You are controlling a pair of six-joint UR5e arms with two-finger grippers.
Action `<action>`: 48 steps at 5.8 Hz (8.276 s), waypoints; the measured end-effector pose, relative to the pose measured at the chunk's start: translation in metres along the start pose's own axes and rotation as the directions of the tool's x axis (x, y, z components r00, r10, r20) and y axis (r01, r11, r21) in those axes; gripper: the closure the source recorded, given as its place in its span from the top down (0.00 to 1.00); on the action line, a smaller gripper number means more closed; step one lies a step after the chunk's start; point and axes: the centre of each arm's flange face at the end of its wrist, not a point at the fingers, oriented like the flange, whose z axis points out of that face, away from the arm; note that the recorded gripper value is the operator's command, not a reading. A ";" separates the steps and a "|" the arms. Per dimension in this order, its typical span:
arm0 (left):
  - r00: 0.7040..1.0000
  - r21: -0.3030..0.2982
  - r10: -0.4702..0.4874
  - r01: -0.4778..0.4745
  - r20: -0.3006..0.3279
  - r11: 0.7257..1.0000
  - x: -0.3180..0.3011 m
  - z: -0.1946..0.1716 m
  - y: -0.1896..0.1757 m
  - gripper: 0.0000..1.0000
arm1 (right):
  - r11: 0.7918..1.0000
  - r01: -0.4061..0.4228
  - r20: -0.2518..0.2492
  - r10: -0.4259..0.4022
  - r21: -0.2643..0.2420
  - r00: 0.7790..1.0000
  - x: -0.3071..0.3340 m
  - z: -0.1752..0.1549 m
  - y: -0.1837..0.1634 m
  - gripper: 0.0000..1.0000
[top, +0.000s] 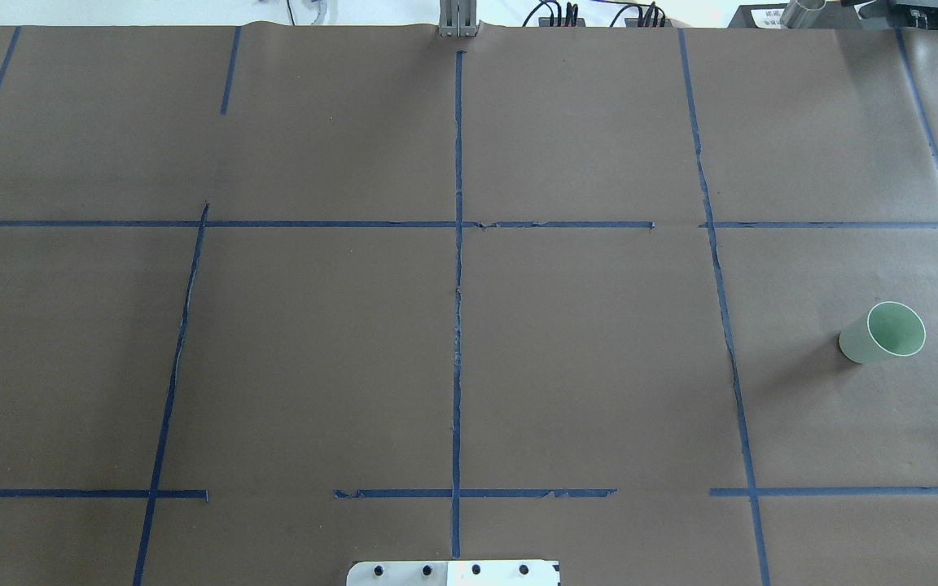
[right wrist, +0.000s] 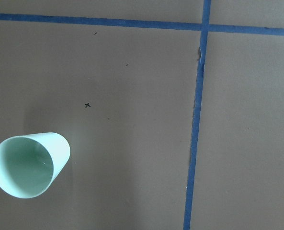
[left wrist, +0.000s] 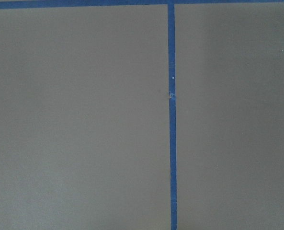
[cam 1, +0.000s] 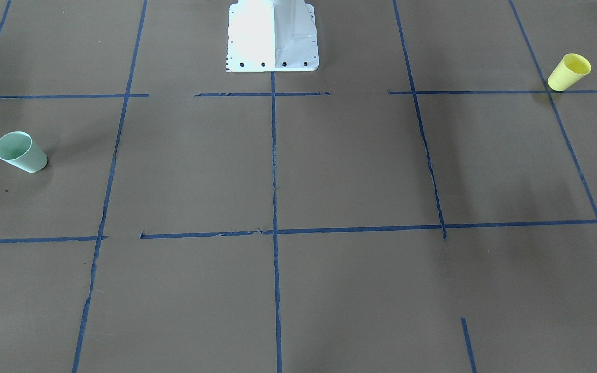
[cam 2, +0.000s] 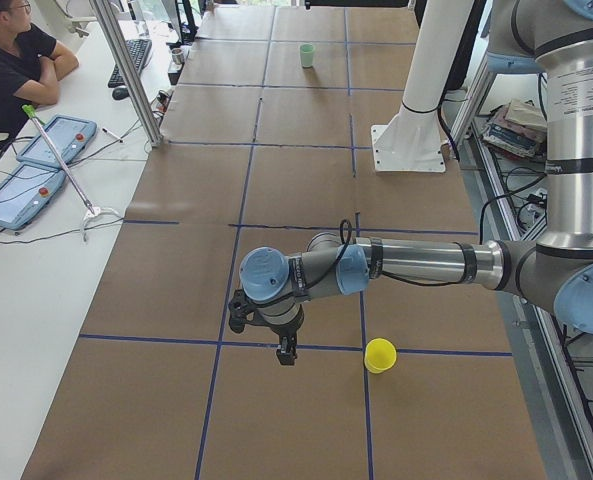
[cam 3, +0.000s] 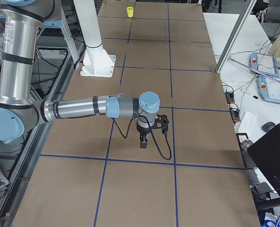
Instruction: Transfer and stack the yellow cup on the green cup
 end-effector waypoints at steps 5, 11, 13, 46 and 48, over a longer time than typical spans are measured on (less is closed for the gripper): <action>1.000 0.004 0.003 -0.003 -0.001 1.000 0.003 -0.002 0.000 1.00 | 1.000 0.007 -0.001 -0.007 0.005 1.000 -0.002 -0.002 -0.002 1.00; 0.997 -0.004 -0.019 0.019 -0.070 1.000 0.072 0.042 -0.022 1.00 | 1.000 0.013 0.003 -0.013 0.020 1.000 -0.009 -0.009 -0.001 1.00; 0.969 -0.011 -0.247 0.248 0.017 0.969 0.114 0.068 -0.030 1.00 | 0.999 0.035 -0.004 -0.035 0.035 0.999 -0.012 -0.012 -0.006 1.00; 0.845 0.905 -0.437 -0.121 0.309 0.407 0.506 0.148 -0.108 0.08 | 0.921 0.268 0.093 -0.305 0.282 0.948 -0.130 -0.036 -0.055 1.00; 0.942 0.903 -0.157 -0.223 0.296 0.368 0.603 0.109 -0.104 0.07 | 0.937 0.191 0.164 -0.247 0.294 0.955 -0.202 -0.049 -0.084 1.00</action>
